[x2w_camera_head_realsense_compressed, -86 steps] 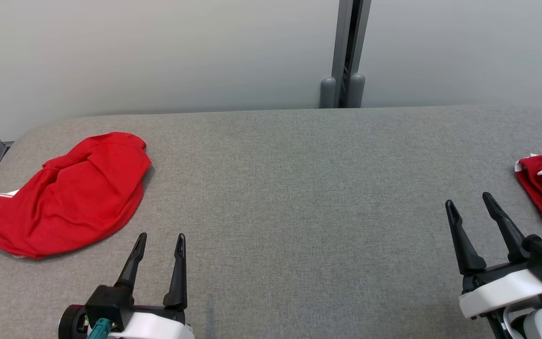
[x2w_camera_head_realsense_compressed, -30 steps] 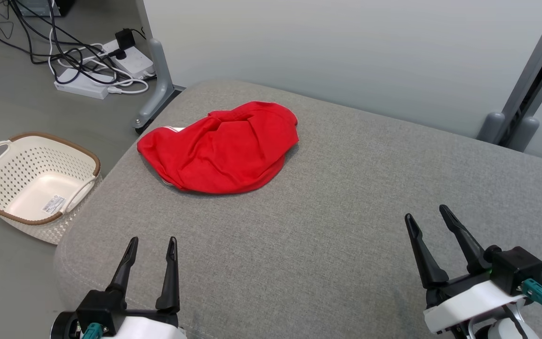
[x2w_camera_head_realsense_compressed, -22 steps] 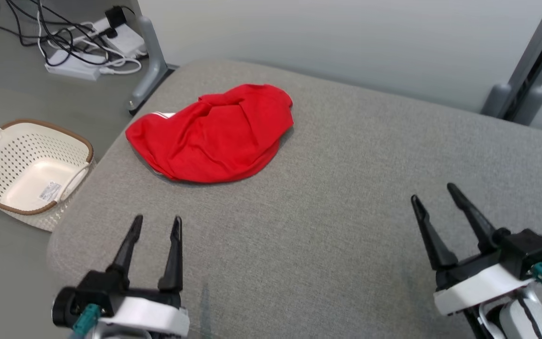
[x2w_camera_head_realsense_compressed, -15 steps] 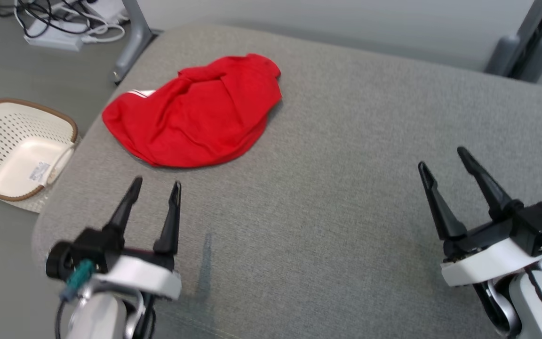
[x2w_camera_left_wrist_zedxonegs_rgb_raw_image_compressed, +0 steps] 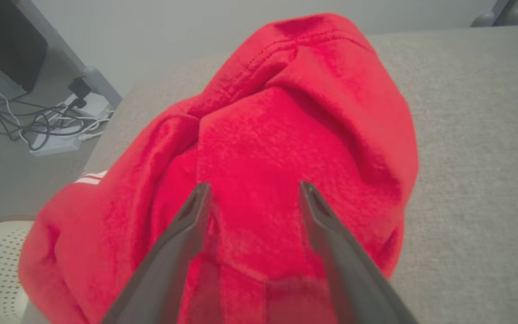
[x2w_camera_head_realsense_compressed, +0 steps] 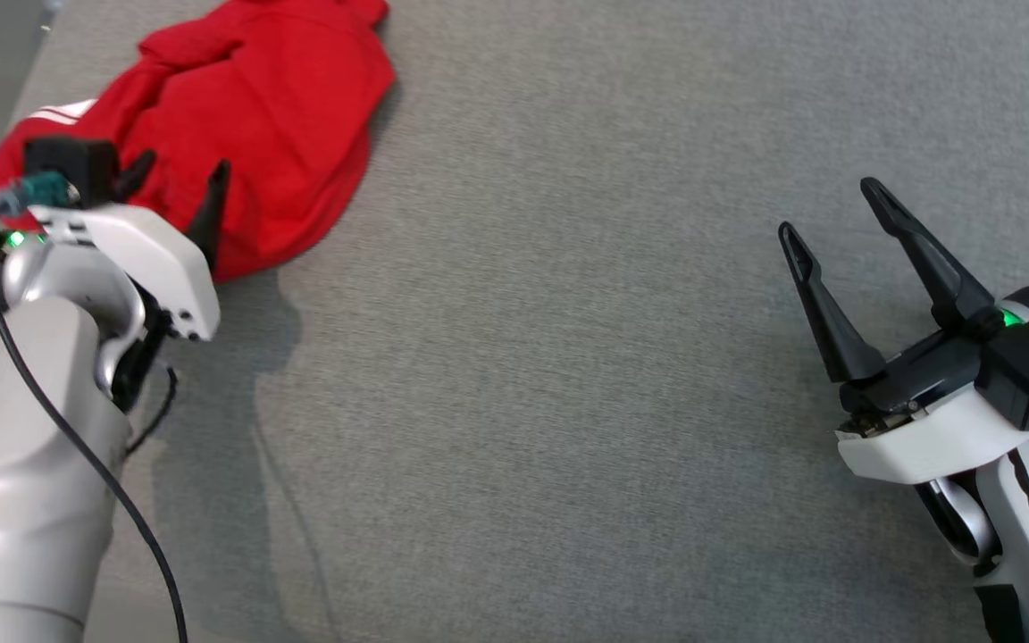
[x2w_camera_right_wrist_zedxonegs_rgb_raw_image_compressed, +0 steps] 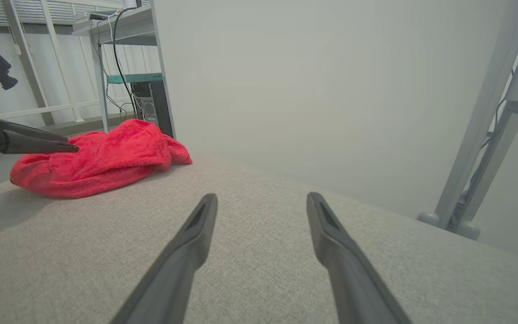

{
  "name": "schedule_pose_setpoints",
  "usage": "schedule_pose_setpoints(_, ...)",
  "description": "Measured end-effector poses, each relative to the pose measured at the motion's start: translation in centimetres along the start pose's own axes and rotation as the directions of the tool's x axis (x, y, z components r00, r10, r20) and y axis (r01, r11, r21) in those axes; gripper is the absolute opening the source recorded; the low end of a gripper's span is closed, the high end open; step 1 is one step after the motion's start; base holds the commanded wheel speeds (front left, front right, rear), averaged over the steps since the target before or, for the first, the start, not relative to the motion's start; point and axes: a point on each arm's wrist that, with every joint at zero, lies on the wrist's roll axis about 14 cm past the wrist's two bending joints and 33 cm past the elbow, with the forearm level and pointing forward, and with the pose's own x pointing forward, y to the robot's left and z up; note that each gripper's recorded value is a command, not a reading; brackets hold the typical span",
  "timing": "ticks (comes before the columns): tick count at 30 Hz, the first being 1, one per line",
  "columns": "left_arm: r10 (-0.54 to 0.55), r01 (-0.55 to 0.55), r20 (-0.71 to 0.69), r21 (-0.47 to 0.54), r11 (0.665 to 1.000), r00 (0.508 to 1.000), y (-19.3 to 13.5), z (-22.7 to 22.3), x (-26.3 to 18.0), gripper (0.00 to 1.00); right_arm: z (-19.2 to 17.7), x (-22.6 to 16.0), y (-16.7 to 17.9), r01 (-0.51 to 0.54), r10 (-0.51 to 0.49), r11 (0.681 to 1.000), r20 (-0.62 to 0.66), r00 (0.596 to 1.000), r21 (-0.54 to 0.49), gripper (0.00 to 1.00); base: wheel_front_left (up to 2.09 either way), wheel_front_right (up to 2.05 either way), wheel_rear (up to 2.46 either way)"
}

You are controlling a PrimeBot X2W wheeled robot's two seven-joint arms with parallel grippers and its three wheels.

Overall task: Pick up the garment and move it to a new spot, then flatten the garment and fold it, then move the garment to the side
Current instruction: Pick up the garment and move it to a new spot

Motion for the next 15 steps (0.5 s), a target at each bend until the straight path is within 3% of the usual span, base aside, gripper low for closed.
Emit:
schedule_pose_setpoints(8,-0.007,0.010,-0.251,0.014,1.000,0.968,0.1,-2.7,4.6,1.00,-1.7,-1.1,-2.3,0.050,-0.050,0.999,-0.032,0.998,-0.013,1.00,0.00,0.00,0.00)
schedule_pose_setpoints(15,0.003,0.009,-0.381,0.030,0.999,0.925,0.0,-4.5,6.7,1.00,-2.8,-2.2,-3.7,0.094,-0.094,0.996,-0.061,0.994,-0.015,1.00,0.00,0.00,0.00)
